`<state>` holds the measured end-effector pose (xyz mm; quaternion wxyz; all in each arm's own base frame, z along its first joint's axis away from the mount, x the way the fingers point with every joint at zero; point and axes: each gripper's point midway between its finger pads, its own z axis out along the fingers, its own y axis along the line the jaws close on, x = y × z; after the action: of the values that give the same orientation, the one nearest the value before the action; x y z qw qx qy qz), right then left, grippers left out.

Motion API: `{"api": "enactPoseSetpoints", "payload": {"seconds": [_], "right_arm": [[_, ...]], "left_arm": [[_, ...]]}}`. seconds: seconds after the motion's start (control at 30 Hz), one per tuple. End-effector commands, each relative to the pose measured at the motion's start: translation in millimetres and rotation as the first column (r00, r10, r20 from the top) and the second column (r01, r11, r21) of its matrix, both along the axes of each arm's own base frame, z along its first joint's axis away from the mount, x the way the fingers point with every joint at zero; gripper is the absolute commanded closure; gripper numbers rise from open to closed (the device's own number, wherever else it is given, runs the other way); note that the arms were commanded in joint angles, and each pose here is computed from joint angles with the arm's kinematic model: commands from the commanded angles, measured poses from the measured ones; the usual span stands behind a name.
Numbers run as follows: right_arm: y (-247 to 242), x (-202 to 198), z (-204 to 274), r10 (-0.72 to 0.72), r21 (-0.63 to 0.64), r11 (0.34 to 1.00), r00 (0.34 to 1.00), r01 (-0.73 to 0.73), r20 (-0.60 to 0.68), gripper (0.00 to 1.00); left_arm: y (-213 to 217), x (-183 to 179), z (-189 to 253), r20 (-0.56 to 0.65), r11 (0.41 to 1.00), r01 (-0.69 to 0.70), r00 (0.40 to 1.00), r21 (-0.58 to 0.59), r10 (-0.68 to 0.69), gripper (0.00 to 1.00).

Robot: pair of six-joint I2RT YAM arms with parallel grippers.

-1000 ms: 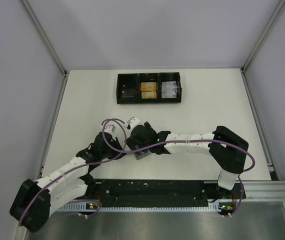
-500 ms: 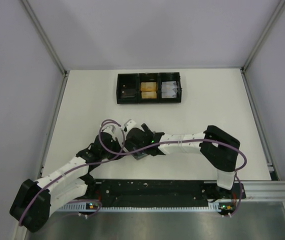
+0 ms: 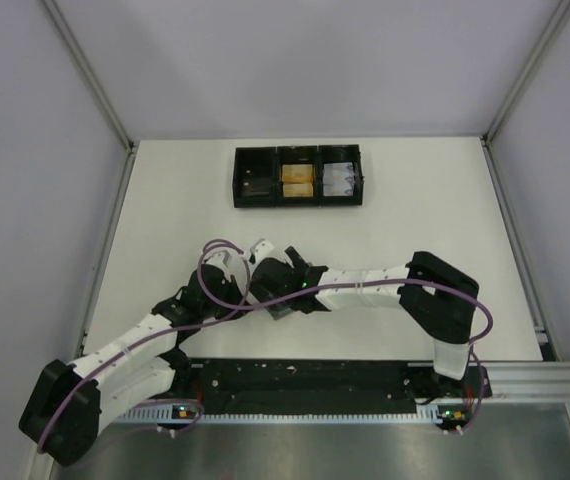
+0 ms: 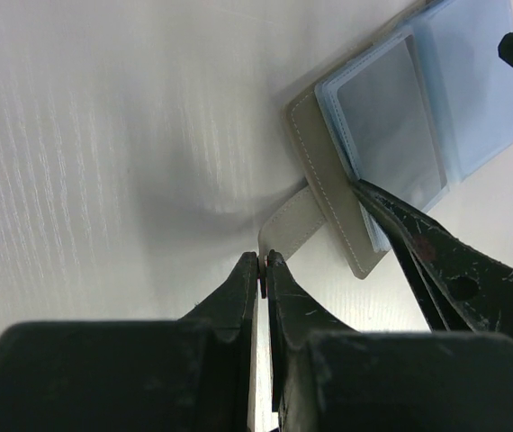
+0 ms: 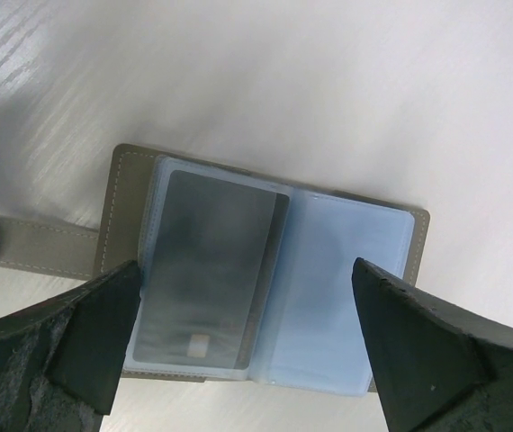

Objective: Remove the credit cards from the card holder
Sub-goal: Remove the credit card from the card holder.

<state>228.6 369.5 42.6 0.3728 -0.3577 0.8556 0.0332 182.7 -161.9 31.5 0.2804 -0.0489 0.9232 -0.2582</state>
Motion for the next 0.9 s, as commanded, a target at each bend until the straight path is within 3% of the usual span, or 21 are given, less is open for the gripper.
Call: {"api": "enactPoseSetpoints", "payload": {"seconds": [0.0,0.43,0.87], "right_arm": [[-6.4,12.3,34.9,-0.055,0.003,0.998,0.994,0.055,0.094,0.02],[-28.8,18.9,72.3,-0.088,0.06,0.995,0.989,0.082,0.118,0.03],[-50.7,24.5,44.3,-0.133,0.075,0.989,0.991,0.131,0.021,0.04]], "left_arm": [[1.3,5.9,5.9,0.046,1.0,0.001,0.999,0.013,-0.001,1.0],[3.9,5.5,3.7,0.042,1.0,-0.004,0.999,0.027,0.002,1.0],[4.3,4.9,4.6,0.042,1.0,-0.005,0.999,0.025,0.004,1.0]]}}
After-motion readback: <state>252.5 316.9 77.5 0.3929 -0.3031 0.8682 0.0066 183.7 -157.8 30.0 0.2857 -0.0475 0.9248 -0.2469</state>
